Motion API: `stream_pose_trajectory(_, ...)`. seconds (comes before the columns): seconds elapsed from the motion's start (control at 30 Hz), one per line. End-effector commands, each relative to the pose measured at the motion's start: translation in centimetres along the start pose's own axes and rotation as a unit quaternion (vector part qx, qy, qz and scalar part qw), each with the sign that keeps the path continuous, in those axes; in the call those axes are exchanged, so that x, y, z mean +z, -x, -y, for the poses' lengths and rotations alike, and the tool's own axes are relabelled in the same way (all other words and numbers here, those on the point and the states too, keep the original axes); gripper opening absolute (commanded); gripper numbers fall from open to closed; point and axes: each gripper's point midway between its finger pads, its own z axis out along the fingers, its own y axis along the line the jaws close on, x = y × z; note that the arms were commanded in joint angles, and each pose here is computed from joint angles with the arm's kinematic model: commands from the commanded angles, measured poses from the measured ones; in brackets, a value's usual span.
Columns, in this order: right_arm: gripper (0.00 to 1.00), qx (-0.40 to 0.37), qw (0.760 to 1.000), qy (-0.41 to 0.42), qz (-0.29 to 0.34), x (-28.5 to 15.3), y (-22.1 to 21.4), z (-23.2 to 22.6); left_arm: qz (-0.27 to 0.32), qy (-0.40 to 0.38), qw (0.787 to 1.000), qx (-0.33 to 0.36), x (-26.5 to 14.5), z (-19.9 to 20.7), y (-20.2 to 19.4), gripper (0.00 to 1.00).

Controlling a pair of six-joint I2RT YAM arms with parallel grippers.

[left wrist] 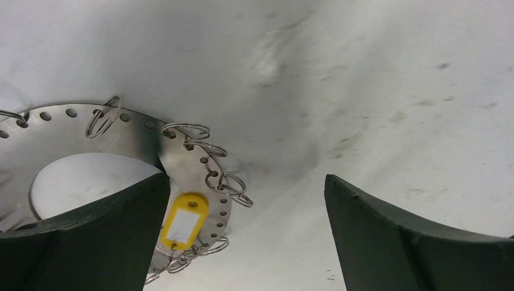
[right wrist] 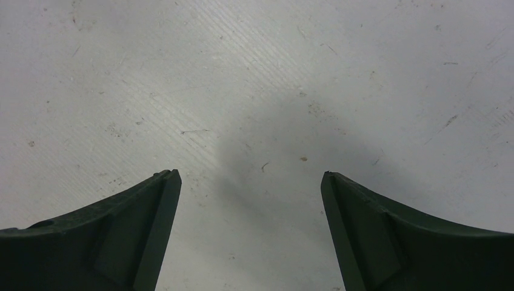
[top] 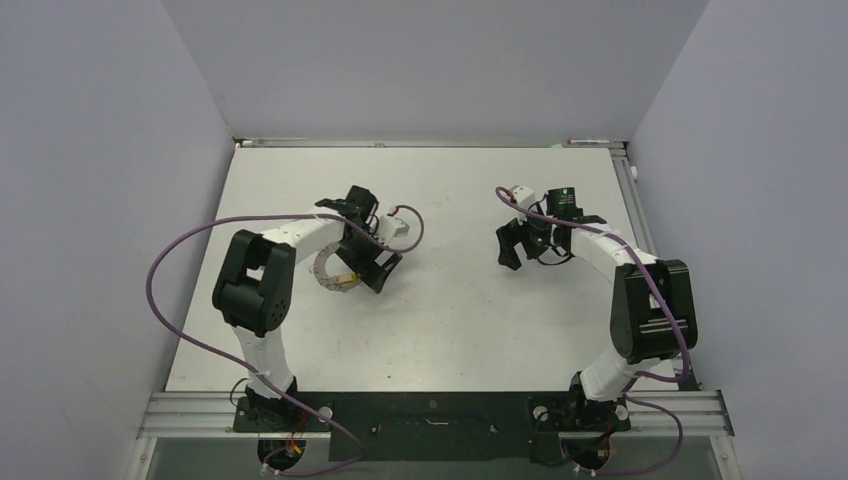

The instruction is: Remove the keys from the keyring

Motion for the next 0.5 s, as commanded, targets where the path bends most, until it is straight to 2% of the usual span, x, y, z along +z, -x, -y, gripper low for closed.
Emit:
stream_pose_trajectory(0.0,0.9,-0.02,0.999,-0.004,0.038,-1.1,2.0,0.3,-0.002,-0.066,0.998,0.021,-0.2,5.8,0.8,0.96)
stream_pose_trajectory(0.13,0.9,-0.018,0.999,-0.008,0.044,-1.3,2.1,0.3,0.066,-0.051,0.996,0.006,-4.0,5.3,4.0,0.96)
stream_pose_trajectory(0.27,0.9,-0.015,0.999,-0.007,0.046,-1.3,2.2,0.2,0.165,-0.025,0.986,-0.019,-8.9,2.4,6.4,0.96)
stream_pose_trajectory(0.37,0.9,-0.016,0.999,-0.002,0.048,-1.3,2.2,0.0,0.205,0.013,0.978,0.041,-11.8,-0.5,6.2,0.96)
stream_pose_trajectory(0.47,0.9,-0.019,0.998,0.002,0.052,-1.4,2.3,-0.2,0.172,0.048,0.974,0.137,-13.1,-3.3,4.5,0.96)
